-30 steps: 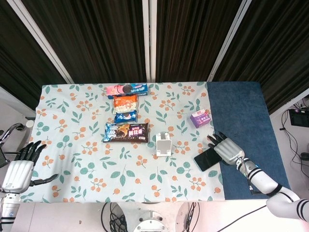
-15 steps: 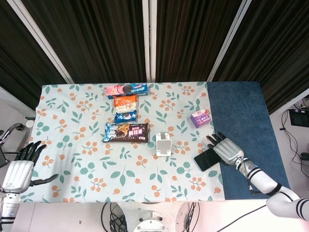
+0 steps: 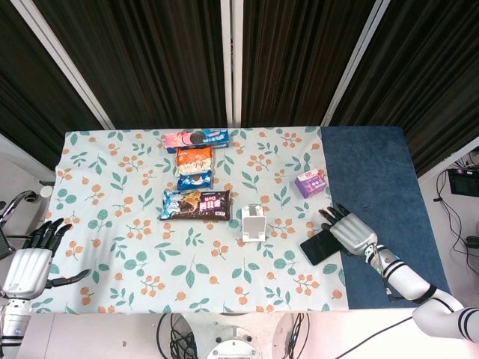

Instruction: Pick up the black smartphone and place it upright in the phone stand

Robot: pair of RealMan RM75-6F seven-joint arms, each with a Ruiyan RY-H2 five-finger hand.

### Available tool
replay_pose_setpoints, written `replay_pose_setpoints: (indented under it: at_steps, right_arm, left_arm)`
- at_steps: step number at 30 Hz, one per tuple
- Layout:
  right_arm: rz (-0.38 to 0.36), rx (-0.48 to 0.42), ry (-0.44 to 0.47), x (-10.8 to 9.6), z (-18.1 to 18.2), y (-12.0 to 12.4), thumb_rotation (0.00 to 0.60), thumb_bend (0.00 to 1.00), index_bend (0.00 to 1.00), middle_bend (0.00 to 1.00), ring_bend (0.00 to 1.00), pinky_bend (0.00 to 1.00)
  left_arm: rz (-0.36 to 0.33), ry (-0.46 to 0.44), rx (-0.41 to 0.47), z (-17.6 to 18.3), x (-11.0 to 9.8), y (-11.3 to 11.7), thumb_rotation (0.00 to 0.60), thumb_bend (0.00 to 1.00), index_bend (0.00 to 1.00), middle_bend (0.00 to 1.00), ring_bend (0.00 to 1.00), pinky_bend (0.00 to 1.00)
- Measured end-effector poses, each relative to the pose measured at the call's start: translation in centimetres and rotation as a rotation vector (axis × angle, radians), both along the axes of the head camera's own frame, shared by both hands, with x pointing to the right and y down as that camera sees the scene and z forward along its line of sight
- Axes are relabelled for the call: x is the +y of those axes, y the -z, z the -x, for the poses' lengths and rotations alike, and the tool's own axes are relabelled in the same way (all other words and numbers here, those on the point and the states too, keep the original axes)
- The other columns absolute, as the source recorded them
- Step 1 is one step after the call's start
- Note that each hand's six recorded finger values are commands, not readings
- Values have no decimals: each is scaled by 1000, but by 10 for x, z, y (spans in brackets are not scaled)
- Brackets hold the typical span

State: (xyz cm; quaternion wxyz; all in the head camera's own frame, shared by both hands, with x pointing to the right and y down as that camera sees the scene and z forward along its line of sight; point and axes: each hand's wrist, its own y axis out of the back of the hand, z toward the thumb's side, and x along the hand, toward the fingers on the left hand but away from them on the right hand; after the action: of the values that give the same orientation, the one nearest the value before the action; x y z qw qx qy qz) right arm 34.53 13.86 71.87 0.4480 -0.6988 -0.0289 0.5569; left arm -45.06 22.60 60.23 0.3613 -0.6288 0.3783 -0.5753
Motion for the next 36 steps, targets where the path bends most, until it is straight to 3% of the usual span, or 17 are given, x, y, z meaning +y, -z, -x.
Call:
replay_pose_setpoints:
  at_steps: [7,14,19,28,36]
  right_arm:
    - [-21,-20,-17,-2,-3,3,600,244,675,218,26,0]
    - [-44,-32,-20,-4,-4,4,600,285,693,298,269,39]
    - [-52,-46,-25,-4,-3,5,600,302,702,362,377,72]
    - [-79,-84,-41,-9,-2,14,600,319,717,401,412,80]
    - [-224,-165,-27,-35,7,59,600,320,725,407,412,80]
  left_arm:
    - [1,-2,1,-1,-1,-1,321,0,107,40,50,138]
    - [2,-4,1,-2,-1,-1,323,0,107,40,49,138]
    - [2,-2,4,-2,-2,-1,324,0,107,40,50,138]
    - [0,2,2,0,0,0,321,0,107,40,50,138]
    - [-6,7,2,2,0,1,325,0,107,40,49,138]
